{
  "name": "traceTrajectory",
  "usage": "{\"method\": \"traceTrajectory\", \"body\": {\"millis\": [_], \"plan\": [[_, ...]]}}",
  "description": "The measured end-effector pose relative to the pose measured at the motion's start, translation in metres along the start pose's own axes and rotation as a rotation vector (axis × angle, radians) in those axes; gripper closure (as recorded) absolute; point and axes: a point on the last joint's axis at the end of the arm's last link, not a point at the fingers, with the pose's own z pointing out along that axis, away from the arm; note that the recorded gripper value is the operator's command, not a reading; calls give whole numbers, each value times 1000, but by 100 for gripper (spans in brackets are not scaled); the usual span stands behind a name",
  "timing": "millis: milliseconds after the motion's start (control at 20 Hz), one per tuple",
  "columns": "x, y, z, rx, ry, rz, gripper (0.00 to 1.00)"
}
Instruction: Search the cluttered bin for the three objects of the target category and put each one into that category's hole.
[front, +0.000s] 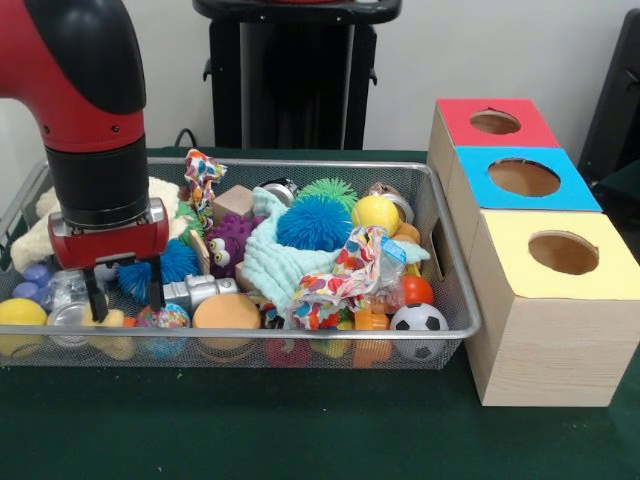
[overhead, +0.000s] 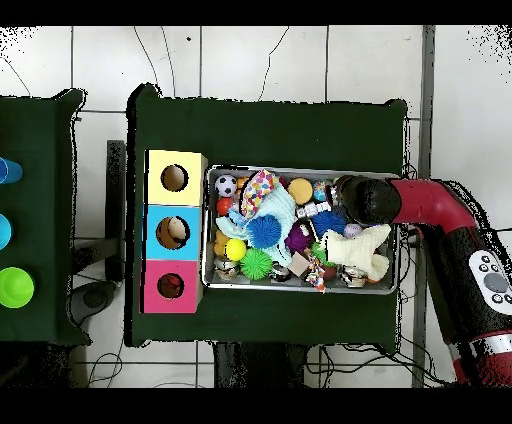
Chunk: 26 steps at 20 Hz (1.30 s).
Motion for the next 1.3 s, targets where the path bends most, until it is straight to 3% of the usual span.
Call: {"method": "traceTrajectory", "body": {"millis": [350,950,1300], "plan": [[2,-4,0,1,-1,6,0],[19,-34,2,10,-5,61,0],[23,-31,11,-6,0,69,0]]}}
